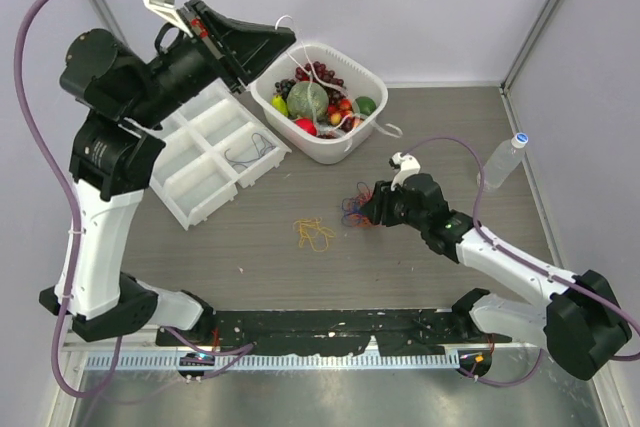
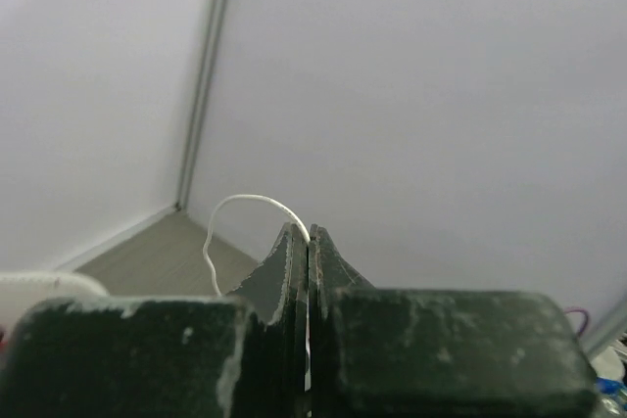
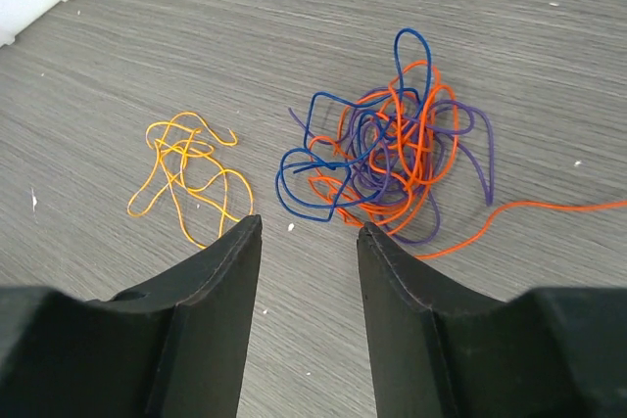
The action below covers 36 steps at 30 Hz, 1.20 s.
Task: Untangle the cables
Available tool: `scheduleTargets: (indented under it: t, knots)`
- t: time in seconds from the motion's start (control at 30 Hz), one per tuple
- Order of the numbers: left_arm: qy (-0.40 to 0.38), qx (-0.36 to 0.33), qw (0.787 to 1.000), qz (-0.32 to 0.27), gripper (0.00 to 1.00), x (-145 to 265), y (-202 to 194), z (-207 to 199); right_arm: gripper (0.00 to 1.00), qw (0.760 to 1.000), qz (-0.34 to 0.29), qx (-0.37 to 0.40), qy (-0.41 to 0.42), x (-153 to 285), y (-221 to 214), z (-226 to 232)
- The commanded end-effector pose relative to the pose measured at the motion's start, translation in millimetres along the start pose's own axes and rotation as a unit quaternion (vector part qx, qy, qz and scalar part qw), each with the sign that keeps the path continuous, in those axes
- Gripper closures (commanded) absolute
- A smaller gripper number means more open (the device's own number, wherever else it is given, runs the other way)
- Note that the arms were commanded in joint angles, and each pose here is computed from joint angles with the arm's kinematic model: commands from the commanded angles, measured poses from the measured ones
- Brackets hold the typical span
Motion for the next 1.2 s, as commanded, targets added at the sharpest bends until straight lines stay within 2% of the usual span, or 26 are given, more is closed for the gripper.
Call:
scheduleTargets:
  t: [0.0,0.1,0.3,0.5,0.6,0.7,0.8,0.9,1.03,1.17]
  knots:
    - [0.161,0.006,0.987,0.024,1.0,0,-32,64,0.49,0.999,-0.021,-0.015,-0.026,11,15,-3]
    - [0.231,0.009,0.973,0.022,1.0,13,-49,89,0.48,0.999,-0.028,-0.007,-0.013,13,25,1]
    - [0.386,-0.004,0.922,0.024,1.0,53,-74,131,0.48,0.991,-0.029,0.029,0.126,1,44,39]
    - [0.465,0.0,0.883,0.056,1.0,83,-108,157,0.48,0.972,0.026,0.079,0.22,-36,35,89]
    - [0.48,0.003,0.874,0.078,1.0,90,-126,168,0.55,0.962,0.068,0.081,0.253,-60,18,107]
    - [0.487,0.005,0.867,0.102,1.0,94,-140,176,0.69,0.956,0.094,0.073,0.268,-76,10,117]
    - [0.481,0.014,0.867,0.131,1.0,94,-155,181,0.72,0.961,0.123,0.067,0.237,-89,-5,109]
    - [0.471,0.028,0.867,0.161,1.0,95,-172,186,0.73,0.976,0.149,0.074,0.144,-94,-17,86]
    - [0.471,0.046,0.858,0.201,1.0,101,-197,195,0.73,0.984,0.158,0.076,0.029,-82,-25,44]
    - [0.475,0.046,0.848,0.231,1.0,106,-217,207,0.73,0.982,0.168,0.06,-0.053,-61,-36,3]
Point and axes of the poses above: each gripper's point midway between its finger pads, its own x axis back along the fingers, its own z axis along the line the jaws close on, y = z × x, the point moved 6 cm from there along x, back along the fingers, and after that the axes turned 12 degrees about x, right-handed, at the moved point
